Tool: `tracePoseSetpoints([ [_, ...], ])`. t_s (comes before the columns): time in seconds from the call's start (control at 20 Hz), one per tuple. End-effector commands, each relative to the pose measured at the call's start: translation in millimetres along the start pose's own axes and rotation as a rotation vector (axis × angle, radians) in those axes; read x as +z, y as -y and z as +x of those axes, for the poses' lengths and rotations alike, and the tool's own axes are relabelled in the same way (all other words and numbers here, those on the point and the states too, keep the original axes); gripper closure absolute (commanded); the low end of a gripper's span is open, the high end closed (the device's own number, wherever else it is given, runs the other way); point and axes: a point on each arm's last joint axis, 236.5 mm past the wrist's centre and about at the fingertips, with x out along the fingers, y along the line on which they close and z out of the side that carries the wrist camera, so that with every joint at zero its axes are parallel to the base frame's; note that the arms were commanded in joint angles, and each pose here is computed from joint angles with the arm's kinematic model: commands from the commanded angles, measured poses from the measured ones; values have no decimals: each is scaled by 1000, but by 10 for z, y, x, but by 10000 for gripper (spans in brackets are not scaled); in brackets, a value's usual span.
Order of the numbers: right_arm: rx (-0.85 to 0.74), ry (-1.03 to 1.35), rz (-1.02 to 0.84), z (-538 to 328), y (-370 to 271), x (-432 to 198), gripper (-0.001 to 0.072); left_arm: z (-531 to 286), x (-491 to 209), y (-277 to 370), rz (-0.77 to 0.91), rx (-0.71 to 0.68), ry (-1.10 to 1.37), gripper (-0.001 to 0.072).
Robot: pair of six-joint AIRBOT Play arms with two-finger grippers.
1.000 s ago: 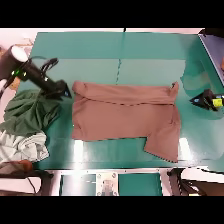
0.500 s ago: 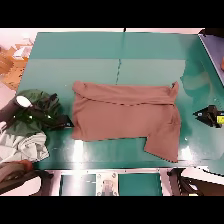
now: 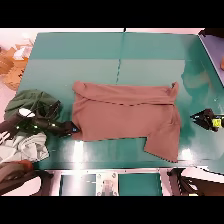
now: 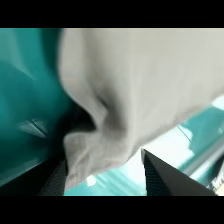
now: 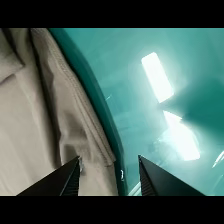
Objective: Fold the shirts.
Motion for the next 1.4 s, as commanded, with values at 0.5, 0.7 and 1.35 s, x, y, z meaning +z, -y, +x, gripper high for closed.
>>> tracePoseSetpoints([
  [0.5, 15, -43, 27, 90, 33, -92, 298, -141, 135, -110, 112, 87, 0, 687],
  [0.7, -16, -81, 28, 136, 131, -222, 289, -357, 188, -310, 148, 220, -46, 687],
  [1.35, -2, -375, -52, 838, -55, -847, 290, -383, 181, -399, 128, 261, -51, 687],
])
